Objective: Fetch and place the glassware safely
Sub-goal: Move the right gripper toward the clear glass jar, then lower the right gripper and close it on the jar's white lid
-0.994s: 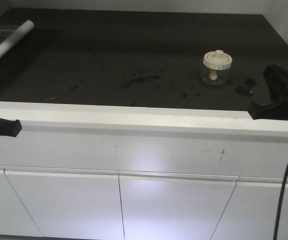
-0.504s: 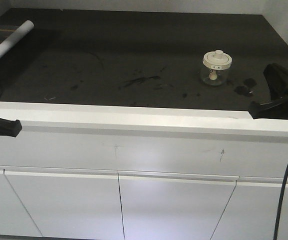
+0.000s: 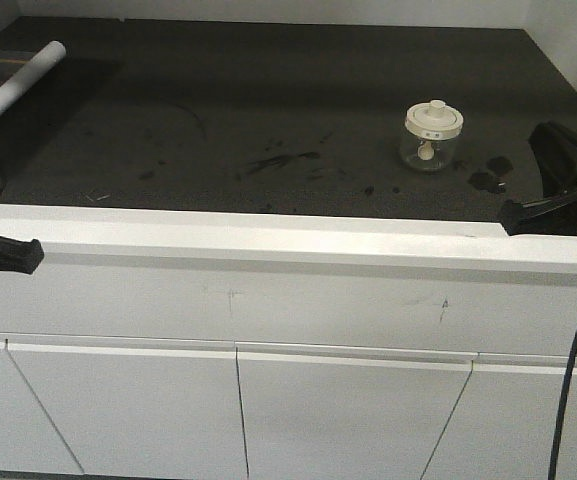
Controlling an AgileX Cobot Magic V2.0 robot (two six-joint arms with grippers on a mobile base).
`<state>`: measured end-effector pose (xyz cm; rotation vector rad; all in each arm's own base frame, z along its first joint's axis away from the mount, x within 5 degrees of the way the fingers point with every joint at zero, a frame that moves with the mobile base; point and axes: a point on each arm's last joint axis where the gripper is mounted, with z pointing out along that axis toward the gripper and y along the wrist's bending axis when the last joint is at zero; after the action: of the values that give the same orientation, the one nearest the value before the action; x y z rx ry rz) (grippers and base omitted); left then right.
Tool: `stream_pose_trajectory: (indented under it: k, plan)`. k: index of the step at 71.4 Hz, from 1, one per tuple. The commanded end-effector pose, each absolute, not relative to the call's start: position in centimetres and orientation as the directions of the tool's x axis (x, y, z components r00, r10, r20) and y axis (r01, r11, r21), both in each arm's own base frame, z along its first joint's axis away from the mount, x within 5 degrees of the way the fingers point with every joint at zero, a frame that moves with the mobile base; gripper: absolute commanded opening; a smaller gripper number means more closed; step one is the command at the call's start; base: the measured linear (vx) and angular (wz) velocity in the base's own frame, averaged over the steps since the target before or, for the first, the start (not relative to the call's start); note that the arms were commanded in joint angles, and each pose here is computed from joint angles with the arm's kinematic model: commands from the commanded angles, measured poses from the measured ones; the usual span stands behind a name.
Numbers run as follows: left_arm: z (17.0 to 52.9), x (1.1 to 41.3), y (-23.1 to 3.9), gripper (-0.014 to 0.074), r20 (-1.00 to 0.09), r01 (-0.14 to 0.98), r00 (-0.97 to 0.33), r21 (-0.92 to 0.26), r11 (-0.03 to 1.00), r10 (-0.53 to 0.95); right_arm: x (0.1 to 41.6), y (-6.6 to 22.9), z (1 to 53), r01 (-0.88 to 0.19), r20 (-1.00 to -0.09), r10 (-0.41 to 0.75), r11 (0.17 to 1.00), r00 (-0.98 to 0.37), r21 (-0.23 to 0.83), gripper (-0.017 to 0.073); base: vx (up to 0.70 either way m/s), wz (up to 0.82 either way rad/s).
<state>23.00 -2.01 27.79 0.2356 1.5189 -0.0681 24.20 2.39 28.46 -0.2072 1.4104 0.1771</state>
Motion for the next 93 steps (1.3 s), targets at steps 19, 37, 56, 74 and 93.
stream_pose_trajectory:
  k: [19,37,56,74,93]
  plan:
    - [30.1,22.8,-2.1,-0.0007,-0.977,0.193,0.204,0.101,0.976,0.060,23.8,2.4,30.5,-0.247,-0.961,0.016,0.968,0.274,-0.054,-0.0001,0.00,-0.01]
    - [30.2,22.7,-2.1,-0.0007,-0.974,0.195,0.217,0.102,0.976,0.059,23.8,2.4,30.5,-0.246,-0.962,0.016,0.968,0.273,-0.054,-0.0001,0.00,0.00]
    - [30.2,22.7,-2.2,-0.0007,-0.974,0.195,0.219,0.102,0.975,0.058,23.9,2.3,30.3,-0.242,-0.967,0.010,0.969,0.254,-0.053,0.0045,0.00,0.00]
    - [30.1,22.8,-2.1,-0.0007,-0.976,0.194,0.210,0.102,0.976,0.060,25.5,2.2,30.4,-0.214,-0.974,-0.063,0.971,0.216,-0.110,0.0219,0.00,0.00]
    - [30.1,22.8,-2.1,-0.0007,-0.976,0.194,0.210,0.102,0.976,0.060,30.1,2.2,29.9,-0.218,-0.981,-0.063,0.971,0.184,-0.103,0.0355,0.00,0.00]
